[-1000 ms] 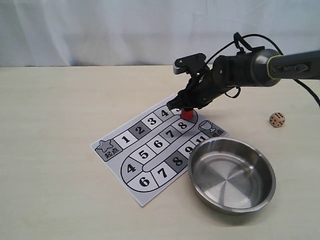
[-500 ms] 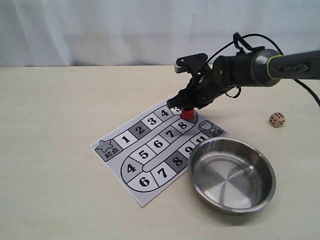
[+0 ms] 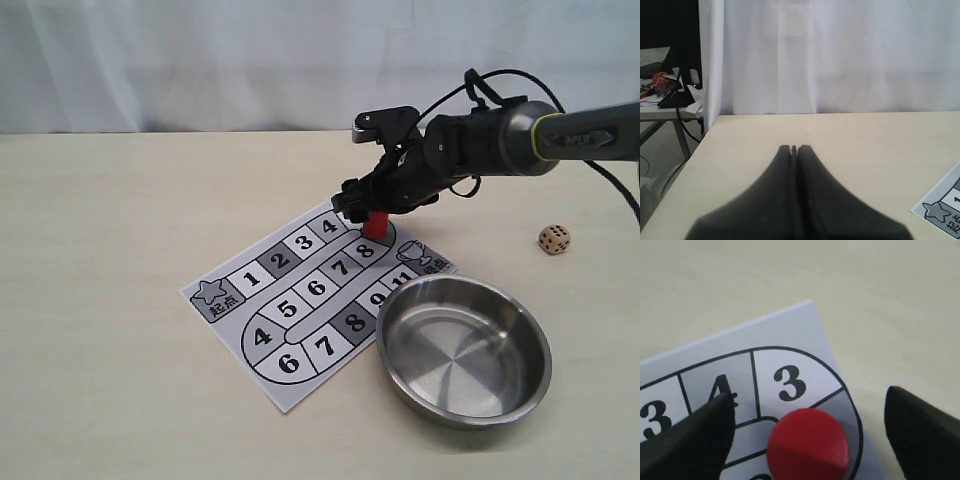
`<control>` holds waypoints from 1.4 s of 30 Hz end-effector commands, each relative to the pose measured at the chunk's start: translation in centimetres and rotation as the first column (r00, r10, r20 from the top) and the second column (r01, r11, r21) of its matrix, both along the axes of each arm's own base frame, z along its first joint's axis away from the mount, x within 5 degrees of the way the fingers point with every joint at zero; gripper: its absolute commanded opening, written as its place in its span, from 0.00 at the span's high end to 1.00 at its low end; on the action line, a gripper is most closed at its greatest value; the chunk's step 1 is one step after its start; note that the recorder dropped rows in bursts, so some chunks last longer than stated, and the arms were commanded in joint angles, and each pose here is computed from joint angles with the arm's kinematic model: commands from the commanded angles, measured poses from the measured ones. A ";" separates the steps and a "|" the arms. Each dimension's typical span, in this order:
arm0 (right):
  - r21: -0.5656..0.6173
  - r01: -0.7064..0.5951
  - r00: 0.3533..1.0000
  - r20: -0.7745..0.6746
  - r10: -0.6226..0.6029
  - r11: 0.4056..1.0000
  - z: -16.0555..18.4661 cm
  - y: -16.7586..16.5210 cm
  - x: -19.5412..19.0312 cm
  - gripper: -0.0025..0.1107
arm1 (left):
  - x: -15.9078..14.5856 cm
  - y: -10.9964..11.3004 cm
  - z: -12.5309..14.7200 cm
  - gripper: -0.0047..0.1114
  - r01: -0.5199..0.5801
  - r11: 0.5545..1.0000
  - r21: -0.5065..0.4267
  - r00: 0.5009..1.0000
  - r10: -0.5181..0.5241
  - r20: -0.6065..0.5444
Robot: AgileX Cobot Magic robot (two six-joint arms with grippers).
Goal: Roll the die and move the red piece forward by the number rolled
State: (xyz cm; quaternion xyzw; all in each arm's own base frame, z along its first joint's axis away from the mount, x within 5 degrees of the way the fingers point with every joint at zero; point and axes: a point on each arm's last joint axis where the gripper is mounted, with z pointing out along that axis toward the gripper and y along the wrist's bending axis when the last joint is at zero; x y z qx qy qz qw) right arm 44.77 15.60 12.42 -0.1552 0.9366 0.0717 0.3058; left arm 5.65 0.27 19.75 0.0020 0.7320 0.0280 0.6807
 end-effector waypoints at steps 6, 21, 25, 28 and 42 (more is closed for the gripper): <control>0.044 0.016 0.997 0.078 -0.019 0.999 5.6 -0.4 -0.5 0.73 | 0.0 0.0 0.3 0.96 0.001 1.000 -0.002 1.000 -0.001 0.017; -0.060 0.045 0.988 -0.143 -0.053 0.997 9.9 -5.1 -3.3 0.94 | 0.0 0.0 0.3 0.96 0.001 1.000 -0.002 1.000 -0.001 0.017; -0.090 0.079 0.970 -0.222 -0.098 0.993 9.4 -7.4 -3.6 0.94 | 0.0 0.0 0.3 0.96 0.001 1.000 -0.002 1.000 -0.001 0.017; -0.105 0.108 0.959 -0.251 -0.131 0.989 8.6 -9.0 -3.9 0.94 | 0.0 0.0 0.3 0.96 0.001 1.000 -0.002 1.000 -0.001 0.016; -0.113 0.210 0.936 -0.265 -0.234 0.971 9.0 -13.8 -6.2 0.94 | 0.0 0.0 0.3 0.96 0.001 1.000 -0.002 1.000 -0.001 0.016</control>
